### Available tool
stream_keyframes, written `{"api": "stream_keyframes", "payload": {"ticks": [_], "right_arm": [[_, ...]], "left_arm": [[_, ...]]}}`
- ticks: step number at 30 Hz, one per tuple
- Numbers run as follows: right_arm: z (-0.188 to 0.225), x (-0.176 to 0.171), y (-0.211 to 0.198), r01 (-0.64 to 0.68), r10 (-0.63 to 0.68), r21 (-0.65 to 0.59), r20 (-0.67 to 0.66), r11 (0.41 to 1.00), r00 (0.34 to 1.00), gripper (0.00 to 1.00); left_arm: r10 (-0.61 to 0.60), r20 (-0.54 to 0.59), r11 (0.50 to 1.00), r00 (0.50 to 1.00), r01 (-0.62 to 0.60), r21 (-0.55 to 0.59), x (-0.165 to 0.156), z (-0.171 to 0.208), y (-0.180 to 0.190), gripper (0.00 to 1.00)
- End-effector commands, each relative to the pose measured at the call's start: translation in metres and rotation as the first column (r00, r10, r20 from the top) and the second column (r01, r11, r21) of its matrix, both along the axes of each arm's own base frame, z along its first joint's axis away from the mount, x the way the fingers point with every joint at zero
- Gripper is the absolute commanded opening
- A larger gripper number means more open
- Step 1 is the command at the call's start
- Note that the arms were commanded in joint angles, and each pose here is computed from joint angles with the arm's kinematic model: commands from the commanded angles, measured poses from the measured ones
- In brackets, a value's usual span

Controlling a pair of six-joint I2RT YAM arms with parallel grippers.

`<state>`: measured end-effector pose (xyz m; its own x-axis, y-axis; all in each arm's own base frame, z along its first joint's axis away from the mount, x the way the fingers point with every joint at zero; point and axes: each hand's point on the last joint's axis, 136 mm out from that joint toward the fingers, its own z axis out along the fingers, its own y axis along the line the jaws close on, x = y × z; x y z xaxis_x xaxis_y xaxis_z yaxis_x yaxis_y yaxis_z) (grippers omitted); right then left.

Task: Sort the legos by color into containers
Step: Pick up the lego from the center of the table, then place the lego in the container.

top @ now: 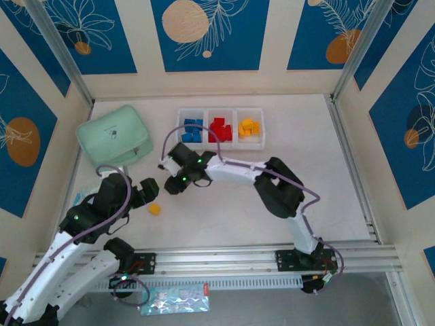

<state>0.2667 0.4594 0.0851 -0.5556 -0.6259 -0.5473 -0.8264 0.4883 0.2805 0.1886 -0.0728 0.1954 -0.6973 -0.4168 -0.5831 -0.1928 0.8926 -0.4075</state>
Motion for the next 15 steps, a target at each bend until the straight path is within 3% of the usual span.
{"api": "stream_keyframes", "payload": {"ticks": [1,5,10,15], "right_arm": [[0.052,0.032,-0.037,0.173,-0.174,0.064,0.003,0.983,0.985,0.25],[0.068,0.068,-0.1,0.382,-0.383,0.037,-0.005,0.923,0.924,0.24],[0.07,0.122,-0.192,0.625,-0.625,0.005,-0.02,0.78,0.78,0.24],[0.059,0.17,-0.256,0.739,-0.739,-0.034,0.026,0.673,0.674,0.24]], "left_arm": [[-0.067,0.039,0.997,0.997,0.068,-0.03,0.009,0.018,-0.015,1.0],[-0.139,0.037,0.989,0.99,0.14,-0.041,0.02,0.022,-0.034,1.0],[-0.245,0.052,0.966,0.968,0.249,-0.075,0.042,0.026,-0.068,1.0],[-0.309,0.076,0.945,0.948,0.315,-0.092,0.07,0.029,-0.098,1.0]]}}
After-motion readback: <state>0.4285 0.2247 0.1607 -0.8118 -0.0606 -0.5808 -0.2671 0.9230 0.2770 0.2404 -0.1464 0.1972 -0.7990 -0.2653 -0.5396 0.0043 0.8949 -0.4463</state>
